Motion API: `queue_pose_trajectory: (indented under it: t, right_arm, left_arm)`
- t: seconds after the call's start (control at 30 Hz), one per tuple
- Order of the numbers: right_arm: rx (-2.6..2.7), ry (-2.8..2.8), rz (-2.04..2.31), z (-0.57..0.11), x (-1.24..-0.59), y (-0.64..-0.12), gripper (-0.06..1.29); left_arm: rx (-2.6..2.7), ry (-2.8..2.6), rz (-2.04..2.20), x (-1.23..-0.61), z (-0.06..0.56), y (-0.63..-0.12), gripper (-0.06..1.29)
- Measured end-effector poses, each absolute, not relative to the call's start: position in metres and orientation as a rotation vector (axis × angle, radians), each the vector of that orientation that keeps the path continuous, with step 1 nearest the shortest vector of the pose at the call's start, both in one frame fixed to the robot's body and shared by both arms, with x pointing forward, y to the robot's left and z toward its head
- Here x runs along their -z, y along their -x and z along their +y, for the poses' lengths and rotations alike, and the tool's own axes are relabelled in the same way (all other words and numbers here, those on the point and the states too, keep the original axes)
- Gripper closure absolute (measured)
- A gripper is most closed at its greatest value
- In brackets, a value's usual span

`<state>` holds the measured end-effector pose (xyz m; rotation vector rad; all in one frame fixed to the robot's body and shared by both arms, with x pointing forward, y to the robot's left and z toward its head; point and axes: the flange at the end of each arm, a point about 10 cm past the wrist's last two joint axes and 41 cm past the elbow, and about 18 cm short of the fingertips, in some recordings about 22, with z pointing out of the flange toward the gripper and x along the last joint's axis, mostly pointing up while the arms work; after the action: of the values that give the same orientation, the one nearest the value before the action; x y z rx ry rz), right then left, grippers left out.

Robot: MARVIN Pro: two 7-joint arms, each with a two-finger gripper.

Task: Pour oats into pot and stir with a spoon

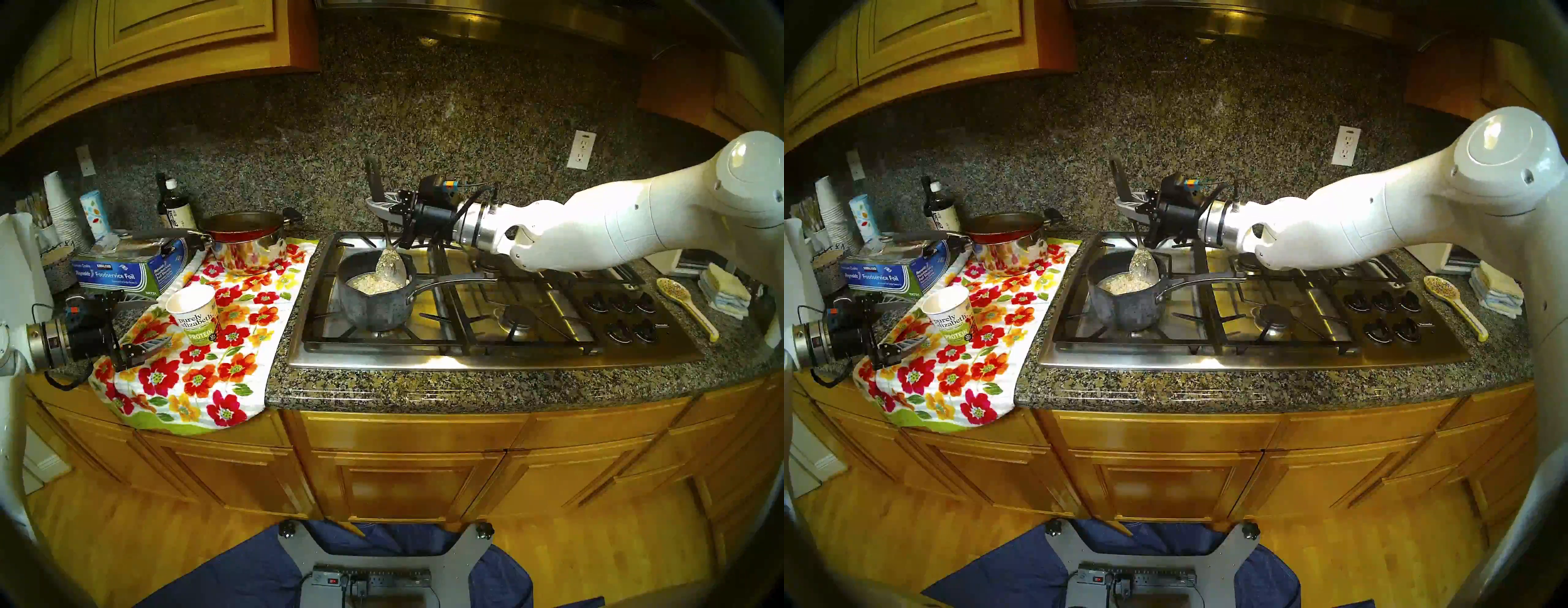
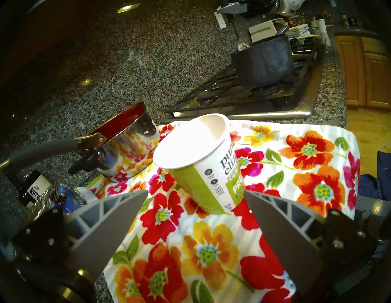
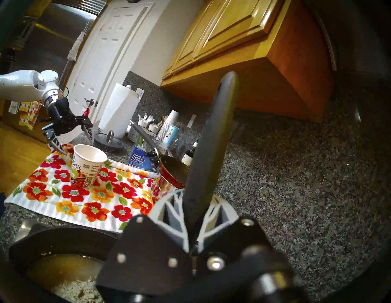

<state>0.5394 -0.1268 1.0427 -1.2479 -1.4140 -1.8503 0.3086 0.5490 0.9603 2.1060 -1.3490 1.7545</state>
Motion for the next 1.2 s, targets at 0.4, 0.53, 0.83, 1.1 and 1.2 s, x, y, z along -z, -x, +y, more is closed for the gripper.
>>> queue_pose_trajectory:
  t: [0.4,0.53,0.83,1.1,1.2]
  right_arm:
    - [1.869,1.208,-1.392,-0.111,-1.051,-0.539,1.25]
    - [1.851,1.209,-1.347,-0.108,-1.049,-0.530,1.25]
    - [1.821,1.221,-1.262,-0.109,-1.046,-0.514,1.25]
    - [1.821,1.236,-1.211,-0.120,-1.049,-0.505,1.25]
    - [1.818,1.249,-1.201,-0.127,-1.048,-0.501,1.25]
  left_arm:
    - [-1.754,-2.106,-1.349,-0.960,0.549,-0.309,0.02]
    - [-1.754,-2.106,-1.349,-0.960,0.549,-0.309,0.02]
    - [-1.754,-2.106,-1.349,-0.960,0.549,-0.309,0.02]
    - [-1.754,-2.106,-1.349,-0.960,0.549,-0.309,0.02]
    - [-1.755,-2.106,-1.349,-0.960,0.549,-0.309,0.02]
